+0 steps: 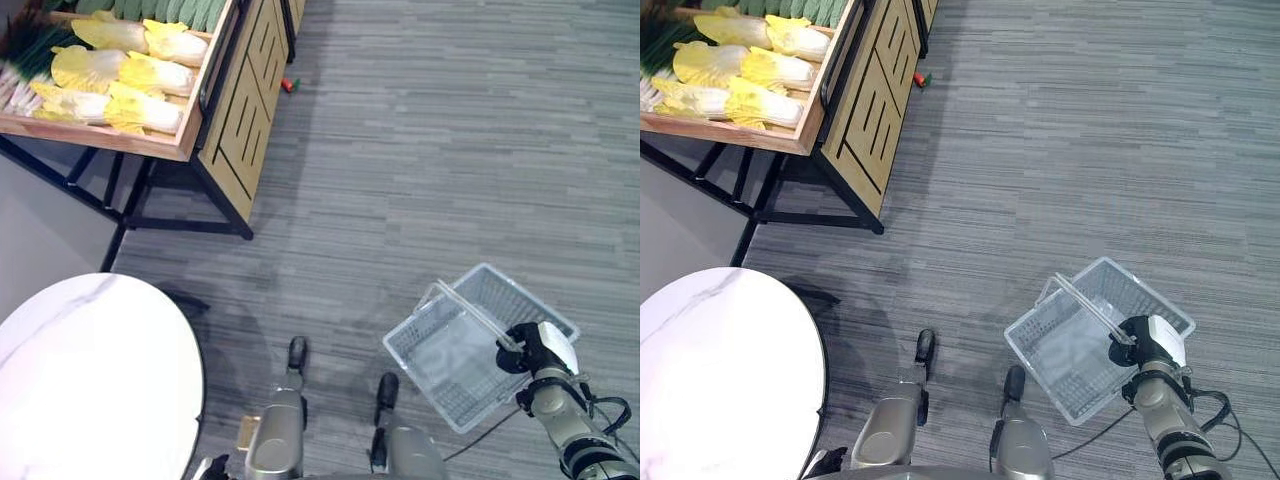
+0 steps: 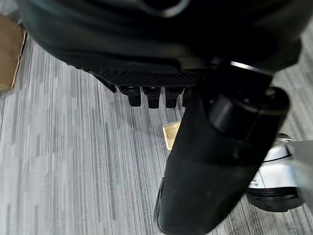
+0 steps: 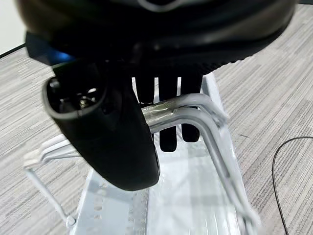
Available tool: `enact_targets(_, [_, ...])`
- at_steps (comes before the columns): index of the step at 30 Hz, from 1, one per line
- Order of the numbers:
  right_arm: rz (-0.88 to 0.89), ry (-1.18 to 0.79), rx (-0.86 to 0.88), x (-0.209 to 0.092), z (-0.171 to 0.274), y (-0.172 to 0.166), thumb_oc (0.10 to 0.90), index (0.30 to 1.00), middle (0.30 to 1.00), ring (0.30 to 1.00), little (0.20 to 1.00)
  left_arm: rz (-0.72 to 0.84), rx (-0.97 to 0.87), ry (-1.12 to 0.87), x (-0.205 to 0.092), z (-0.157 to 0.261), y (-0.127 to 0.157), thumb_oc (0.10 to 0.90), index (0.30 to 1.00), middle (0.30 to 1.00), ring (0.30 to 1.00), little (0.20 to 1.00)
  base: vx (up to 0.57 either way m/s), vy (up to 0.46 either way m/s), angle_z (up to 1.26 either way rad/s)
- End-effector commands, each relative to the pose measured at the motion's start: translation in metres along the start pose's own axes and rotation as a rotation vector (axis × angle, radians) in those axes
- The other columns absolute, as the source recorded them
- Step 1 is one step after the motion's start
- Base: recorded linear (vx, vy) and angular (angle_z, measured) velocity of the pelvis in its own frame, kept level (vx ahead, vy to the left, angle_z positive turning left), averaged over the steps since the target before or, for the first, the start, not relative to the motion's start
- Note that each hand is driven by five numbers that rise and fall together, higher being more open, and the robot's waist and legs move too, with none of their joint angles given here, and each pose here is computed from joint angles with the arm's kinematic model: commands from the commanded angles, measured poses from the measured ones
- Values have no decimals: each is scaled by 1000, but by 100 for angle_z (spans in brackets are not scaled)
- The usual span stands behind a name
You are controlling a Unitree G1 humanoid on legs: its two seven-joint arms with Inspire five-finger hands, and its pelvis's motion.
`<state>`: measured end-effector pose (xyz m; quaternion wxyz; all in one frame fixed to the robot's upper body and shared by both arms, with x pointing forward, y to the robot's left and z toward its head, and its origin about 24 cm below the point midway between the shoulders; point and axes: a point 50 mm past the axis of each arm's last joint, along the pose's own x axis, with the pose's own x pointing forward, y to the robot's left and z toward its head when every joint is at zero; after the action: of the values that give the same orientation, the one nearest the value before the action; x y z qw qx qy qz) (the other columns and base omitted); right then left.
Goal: Get the vegetables into the basket
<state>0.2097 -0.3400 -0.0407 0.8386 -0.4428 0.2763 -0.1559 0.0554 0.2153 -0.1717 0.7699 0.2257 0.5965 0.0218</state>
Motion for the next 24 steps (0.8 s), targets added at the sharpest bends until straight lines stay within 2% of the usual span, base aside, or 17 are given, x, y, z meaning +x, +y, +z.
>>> enact_targets(1, [-136,-164,26,5,26,-33,400,300,300,300,300,81,69,32,2,-16,29,900,1000,1000,1000,1000,275,218,-87])
enact_targets(9, [-98,-87,92,5,20,-13,400,300,300,300,300,130,87,3,4,-8,48,900,1000,1000,1000,1000,178,243,-26])
enact_targets(14, [-93,-38,106,3,12,-5,400,300,300,300,300,266,22,-101,7,26,87,900,1000,1000,1000,1000,162,236,-12])
enact_targets(18, [-92,-34,108,3,12,-5,400,300,300,300,300,306,-30,-164,6,43,97,900,1000,1000,1000,1000,173,19,7])
enact_targets(24, [-84,-40,132,1,16,1,400,300,300,300,300,291,-4,-188,7,52,92,900,1000,1000,1000,1000,380,-183,8])
